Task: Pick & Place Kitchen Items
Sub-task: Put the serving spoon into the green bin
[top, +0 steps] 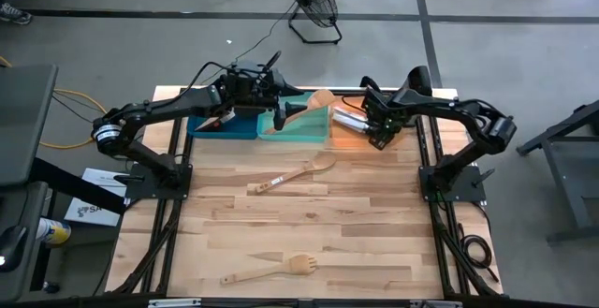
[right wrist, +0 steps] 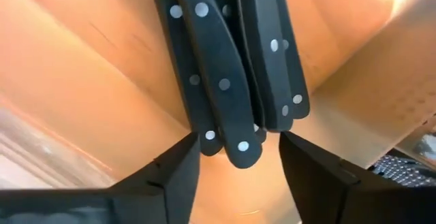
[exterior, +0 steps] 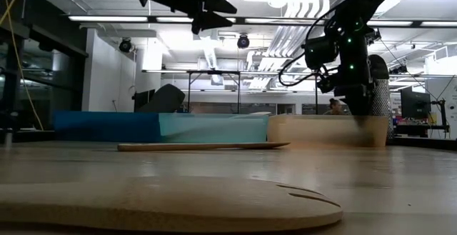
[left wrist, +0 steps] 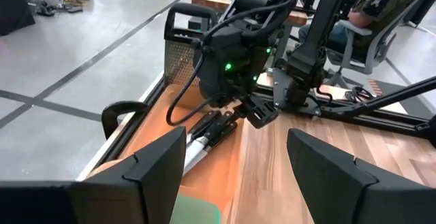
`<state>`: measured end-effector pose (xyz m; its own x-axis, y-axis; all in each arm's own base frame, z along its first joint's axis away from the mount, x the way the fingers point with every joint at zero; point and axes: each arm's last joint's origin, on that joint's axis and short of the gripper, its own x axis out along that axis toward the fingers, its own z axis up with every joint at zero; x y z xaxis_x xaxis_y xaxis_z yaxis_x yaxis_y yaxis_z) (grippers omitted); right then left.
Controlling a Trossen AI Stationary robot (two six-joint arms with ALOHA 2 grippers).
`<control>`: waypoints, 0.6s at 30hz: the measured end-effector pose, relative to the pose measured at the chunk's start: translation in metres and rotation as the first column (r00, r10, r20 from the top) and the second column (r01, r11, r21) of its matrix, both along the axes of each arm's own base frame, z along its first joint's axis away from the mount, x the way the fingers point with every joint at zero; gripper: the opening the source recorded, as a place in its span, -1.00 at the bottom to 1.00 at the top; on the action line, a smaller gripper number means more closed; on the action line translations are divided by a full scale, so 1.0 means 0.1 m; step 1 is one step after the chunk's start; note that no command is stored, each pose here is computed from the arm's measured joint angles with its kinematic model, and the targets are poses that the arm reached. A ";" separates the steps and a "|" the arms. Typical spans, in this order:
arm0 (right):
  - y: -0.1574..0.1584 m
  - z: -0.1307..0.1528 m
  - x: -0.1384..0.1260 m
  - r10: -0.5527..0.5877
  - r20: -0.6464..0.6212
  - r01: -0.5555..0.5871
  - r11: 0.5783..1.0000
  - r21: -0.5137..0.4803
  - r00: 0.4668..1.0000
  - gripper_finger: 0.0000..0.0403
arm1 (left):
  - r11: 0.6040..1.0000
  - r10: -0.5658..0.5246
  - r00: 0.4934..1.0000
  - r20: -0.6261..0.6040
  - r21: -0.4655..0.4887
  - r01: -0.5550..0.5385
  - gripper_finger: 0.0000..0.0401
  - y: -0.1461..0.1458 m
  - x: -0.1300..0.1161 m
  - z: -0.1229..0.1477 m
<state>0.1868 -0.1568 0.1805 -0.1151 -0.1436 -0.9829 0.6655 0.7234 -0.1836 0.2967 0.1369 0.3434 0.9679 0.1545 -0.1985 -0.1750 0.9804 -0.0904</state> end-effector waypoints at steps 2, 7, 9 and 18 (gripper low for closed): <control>0.01 0.03 -0.01 -0.017 0.018 0.017 1.000 -0.003 1.000 0.04 | 1.000 0.000 1.000 -0.012 -0.006 0.000 0.26 0.00 0.00 -0.01; -0.01 0.21 0.02 -0.042 0.083 0.045 0.998 -0.038 0.996 0.20 | 1.000 -0.003 0.999 -0.045 -0.025 0.002 0.26 -0.01 -0.01 -0.05; -0.01 0.30 0.03 -0.052 0.117 0.059 0.997 -0.058 0.992 0.23 | 1.000 -0.003 0.999 -0.051 -0.029 0.001 0.26 -0.01 -0.01 -0.05; 0.04 0.71 -0.01 -0.115 0.306 0.150 0.984 -0.093 0.945 0.23 | 0.994 -0.001 0.990 -0.142 -0.105 -0.014 0.26 -0.02 -0.04 -0.15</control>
<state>0.1858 -0.1530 0.2513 0.1548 -0.2596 -0.9532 0.7908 0.6109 -0.0380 0.2928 0.1347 0.3284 0.9279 0.1319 -0.3488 -0.2002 0.9654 -0.1674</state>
